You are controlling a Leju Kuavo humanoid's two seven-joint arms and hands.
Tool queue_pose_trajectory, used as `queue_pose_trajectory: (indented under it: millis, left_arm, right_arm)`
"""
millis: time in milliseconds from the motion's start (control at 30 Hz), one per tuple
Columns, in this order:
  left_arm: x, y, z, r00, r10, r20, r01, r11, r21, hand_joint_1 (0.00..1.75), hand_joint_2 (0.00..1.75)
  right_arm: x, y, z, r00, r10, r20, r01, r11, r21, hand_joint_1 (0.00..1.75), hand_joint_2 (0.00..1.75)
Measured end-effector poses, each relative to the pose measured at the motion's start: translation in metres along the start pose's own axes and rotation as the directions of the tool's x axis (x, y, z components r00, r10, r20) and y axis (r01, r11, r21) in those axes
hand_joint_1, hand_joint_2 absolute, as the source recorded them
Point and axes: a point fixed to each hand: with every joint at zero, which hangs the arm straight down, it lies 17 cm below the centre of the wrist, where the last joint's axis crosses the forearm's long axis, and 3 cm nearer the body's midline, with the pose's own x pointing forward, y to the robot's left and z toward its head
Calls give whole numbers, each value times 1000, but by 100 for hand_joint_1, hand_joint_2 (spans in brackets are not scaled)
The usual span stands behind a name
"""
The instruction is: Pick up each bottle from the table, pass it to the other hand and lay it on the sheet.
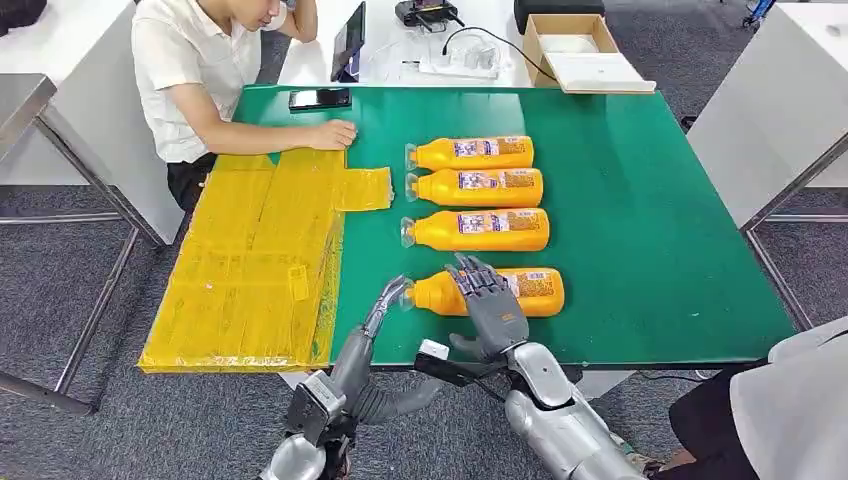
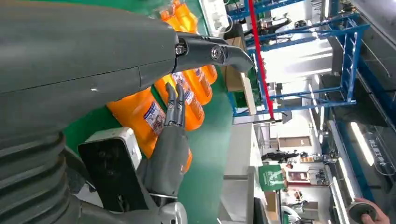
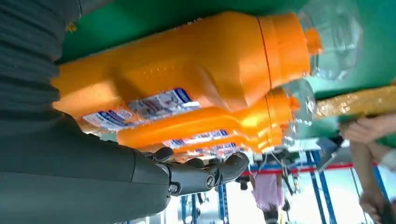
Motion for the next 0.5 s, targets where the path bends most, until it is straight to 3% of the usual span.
queue_pose_trajectory:
  millis: [100,233,500]
  left_arm:
    - [-3,7,1,997,-71,-6,71,997,33,0,175]
    - [2,38,-1,973,-230,8,225,960,167,0,175]
    - [8,69,-2,981,-196,-8,191,948,255,0,175]
  right_arm:
    - [-10,11,7,999,7,-41,-5,998,55,0,175]
    - [-27,18,17,996,30,-90,-23,997,76,0,175]
    - [-67,8,36,977,131,-167,-124,991,56,0,175]
